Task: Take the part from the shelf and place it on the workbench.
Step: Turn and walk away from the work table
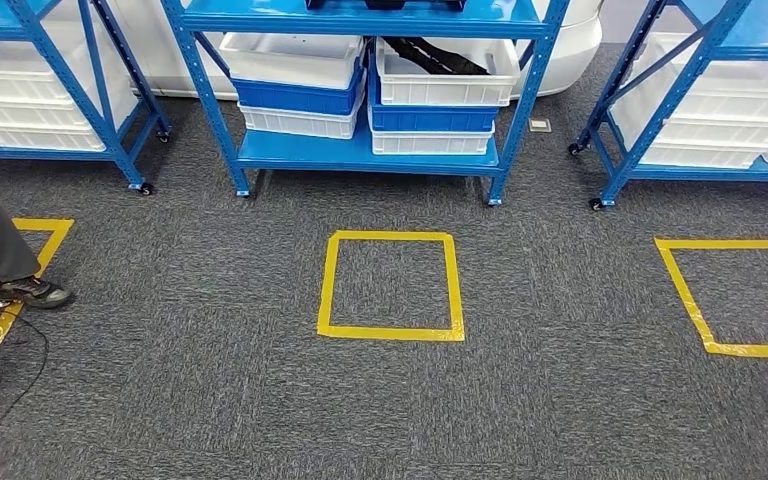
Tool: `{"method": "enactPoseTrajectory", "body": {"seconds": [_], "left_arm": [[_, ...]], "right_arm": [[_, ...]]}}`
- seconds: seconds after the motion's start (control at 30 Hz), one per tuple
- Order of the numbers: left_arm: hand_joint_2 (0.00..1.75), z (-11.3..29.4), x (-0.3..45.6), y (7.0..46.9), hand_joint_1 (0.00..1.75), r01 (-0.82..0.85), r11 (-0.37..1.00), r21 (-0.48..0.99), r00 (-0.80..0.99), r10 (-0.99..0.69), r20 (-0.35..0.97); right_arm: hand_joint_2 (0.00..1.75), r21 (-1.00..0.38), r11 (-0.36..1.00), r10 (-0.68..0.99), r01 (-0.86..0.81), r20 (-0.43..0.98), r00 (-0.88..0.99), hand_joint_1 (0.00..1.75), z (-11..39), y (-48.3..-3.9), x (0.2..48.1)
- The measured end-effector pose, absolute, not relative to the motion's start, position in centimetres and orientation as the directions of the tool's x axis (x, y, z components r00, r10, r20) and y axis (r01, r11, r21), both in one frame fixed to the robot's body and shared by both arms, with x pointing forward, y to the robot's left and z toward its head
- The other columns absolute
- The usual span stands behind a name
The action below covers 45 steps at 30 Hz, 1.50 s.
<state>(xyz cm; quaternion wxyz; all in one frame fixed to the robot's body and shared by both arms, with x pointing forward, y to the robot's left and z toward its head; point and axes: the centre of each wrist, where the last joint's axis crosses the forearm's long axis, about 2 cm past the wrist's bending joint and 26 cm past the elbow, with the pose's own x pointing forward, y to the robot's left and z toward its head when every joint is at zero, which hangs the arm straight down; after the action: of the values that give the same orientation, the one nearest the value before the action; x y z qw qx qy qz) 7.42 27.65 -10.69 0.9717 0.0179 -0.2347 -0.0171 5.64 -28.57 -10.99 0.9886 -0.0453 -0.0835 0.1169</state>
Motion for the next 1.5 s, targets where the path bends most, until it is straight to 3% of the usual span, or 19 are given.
{"method": "enactPoseTrajectory", "body": {"seconds": [1.5], "left_arm": [[0.00,-10.71,7.33,28.32,0.00,0.005,0.994,0.105,0.885,-0.053,0.462]], "right_arm": [[0.00,-0.092,0.967,0.250,-0.238,0.158,0.955,0.00,-10.99,-28.04,5.63]]}}
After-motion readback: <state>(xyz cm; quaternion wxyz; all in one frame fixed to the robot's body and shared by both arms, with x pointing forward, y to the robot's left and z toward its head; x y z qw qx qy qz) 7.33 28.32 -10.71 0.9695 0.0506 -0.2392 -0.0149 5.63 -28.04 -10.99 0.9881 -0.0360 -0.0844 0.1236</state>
